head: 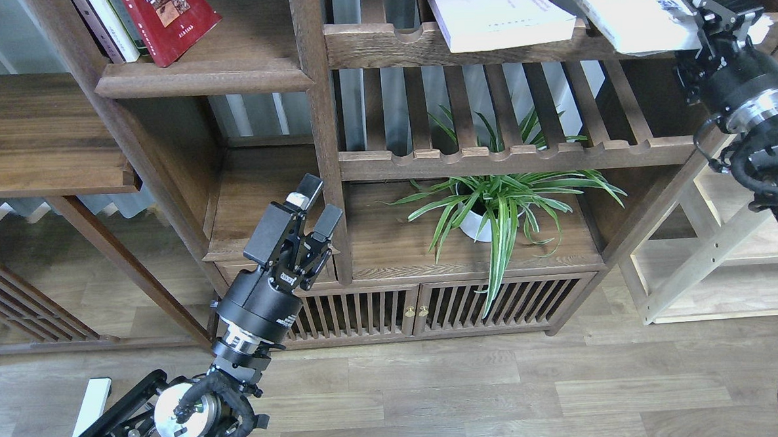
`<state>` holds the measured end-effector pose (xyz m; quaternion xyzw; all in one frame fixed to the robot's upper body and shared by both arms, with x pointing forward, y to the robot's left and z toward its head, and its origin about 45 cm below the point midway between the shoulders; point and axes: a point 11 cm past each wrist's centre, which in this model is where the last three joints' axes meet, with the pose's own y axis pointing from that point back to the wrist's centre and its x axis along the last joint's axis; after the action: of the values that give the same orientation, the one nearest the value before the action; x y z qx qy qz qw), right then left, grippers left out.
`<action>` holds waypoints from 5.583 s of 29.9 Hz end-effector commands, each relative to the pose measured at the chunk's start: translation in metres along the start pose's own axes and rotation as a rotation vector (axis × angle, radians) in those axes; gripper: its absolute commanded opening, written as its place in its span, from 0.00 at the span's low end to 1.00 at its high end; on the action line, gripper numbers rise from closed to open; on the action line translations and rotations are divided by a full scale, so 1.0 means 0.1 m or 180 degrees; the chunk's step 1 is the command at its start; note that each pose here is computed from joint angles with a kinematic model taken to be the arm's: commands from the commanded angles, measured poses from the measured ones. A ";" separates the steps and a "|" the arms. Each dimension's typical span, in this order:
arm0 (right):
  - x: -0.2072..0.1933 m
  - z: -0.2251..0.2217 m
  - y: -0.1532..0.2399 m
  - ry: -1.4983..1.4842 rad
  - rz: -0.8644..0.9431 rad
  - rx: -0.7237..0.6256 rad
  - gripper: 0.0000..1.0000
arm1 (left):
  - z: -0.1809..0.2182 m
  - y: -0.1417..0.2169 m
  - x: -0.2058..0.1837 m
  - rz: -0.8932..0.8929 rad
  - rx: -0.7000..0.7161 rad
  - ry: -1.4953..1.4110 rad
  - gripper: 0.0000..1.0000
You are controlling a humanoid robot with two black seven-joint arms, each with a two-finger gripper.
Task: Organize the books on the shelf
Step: 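Reach the right gripper up to the white book on the top shelf, then pull the white book down and out with the right gripper, then bring the white book toward the left gripper and grasp it with both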
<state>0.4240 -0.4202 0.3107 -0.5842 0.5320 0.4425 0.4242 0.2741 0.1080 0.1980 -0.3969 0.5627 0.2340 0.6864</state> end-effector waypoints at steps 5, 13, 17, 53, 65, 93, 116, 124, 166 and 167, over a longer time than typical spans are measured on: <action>-0.03 0.12 -0.06 -0.0089 -0.0095 -0.0041 0.27 | -0.01 -0.01 -0.01 -0.0013 0.0002 0.0010 0.98; -0.11 0.04 -0.09 -0.0171 -0.0281 0.0079 0.05 | -0.01 -0.01 -0.01 -0.0013 0.0007 0.0002 0.98; -0.11 -0.01 -0.08 -0.0163 -0.0286 0.0104 0.05 | -0.02 -0.01 -0.01 -0.0010 0.0015 0.0005 0.98; 0.30 -0.14 0.81 -0.0210 -0.0996 0.0289 0.05 | -0.15 -0.54 -0.44 -0.0551 0.0323 -0.0399 0.98; 0.41 -0.18 0.97 -0.0148 -0.0874 0.0276 0.04 | -0.08 -0.68 -0.44 -0.0568 0.0388 -0.0589 0.98; 1.19 -0.24 1.88 -0.0087 -0.0002 0.0386 0.04 | -0.03 -0.91 -0.26 -0.0386 0.0611 -0.0928 0.98; 1.48 0.42 1.85 -0.0180 0.0203 -0.0133 0.04 | -0.29 -0.74 0.10 -0.0055 0.0831 -0.0703 0.98; 1.56 0.68 1.86 -0.0297 0.0256 -0.0286 0.04 | -0.32 -0.73 0.11 0.0029 0.0687 -0.0167 0.97; 1.38 1.81 1.45 -0.0462 -0.0041 -0.1241 0.04 | -0.36 -0.46 0.51 0.0471 0.0750 0.0207 0.97; 1.35 1.81 1.43 -0.0460 -0.0066 -0.1243 0.04 | -0.36 -0.46 0.51 0.0473 0.0755 0.0207 0.97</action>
<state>0.2688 -0.2935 0.1257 -0.6198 0.4056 0.5771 0.3440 0.3014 0.0453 0.1621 -0.2796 0.6357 0.2014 0.6908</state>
